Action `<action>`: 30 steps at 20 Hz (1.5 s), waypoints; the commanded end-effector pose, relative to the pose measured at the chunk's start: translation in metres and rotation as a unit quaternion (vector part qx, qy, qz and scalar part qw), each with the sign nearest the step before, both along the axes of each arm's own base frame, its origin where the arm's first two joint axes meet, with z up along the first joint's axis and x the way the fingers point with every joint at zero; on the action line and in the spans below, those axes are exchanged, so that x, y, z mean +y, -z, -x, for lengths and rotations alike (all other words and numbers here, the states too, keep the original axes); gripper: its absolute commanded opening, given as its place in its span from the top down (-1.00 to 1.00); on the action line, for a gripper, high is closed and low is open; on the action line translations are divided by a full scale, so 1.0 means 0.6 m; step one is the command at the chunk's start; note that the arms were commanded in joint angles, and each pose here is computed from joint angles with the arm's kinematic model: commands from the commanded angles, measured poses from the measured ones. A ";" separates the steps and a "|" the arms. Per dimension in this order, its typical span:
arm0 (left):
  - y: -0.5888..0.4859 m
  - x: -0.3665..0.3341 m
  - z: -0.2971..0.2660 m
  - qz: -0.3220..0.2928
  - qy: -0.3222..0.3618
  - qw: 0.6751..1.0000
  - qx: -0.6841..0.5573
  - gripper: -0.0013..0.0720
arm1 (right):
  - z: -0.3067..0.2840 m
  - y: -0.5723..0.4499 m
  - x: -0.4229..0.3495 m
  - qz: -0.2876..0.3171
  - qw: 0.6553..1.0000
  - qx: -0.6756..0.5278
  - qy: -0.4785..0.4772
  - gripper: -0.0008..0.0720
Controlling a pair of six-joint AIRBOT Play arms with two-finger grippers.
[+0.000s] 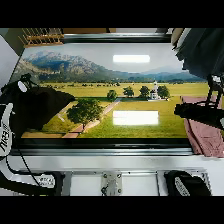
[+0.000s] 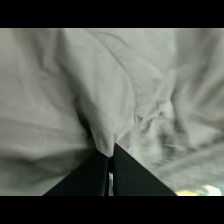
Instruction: Fold the clothes and pants, and hang the long-sleeved shirts on hangers.
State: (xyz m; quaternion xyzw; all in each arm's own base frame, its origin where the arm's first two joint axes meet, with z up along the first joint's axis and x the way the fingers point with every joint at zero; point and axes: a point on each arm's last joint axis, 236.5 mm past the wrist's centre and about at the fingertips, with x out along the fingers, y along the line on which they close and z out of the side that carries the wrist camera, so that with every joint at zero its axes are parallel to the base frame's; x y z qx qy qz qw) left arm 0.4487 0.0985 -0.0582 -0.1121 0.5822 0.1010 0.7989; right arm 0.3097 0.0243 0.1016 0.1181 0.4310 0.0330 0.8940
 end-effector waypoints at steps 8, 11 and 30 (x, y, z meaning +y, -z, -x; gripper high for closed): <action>-0.248 -0.607 0.083 0.172 0.326 0.919 -0.137 0.96 | 0.000 -0.001 0.001 0.000 1.000 -0.001 0.000 0.91; -0.248 -0.752 0.146 0.190 0.401 0.881 -0.163 0.95 | 0.000 -0.001 0.001 0.000 1.000 -0.001 0.000 0.91; 0.027 -0.151 0.133 0.212 -0.116 0.970 -0.006 -0.89 | -0.001 -0.009 0.030 -0.045 0.999 -0.003 -0.005 0.91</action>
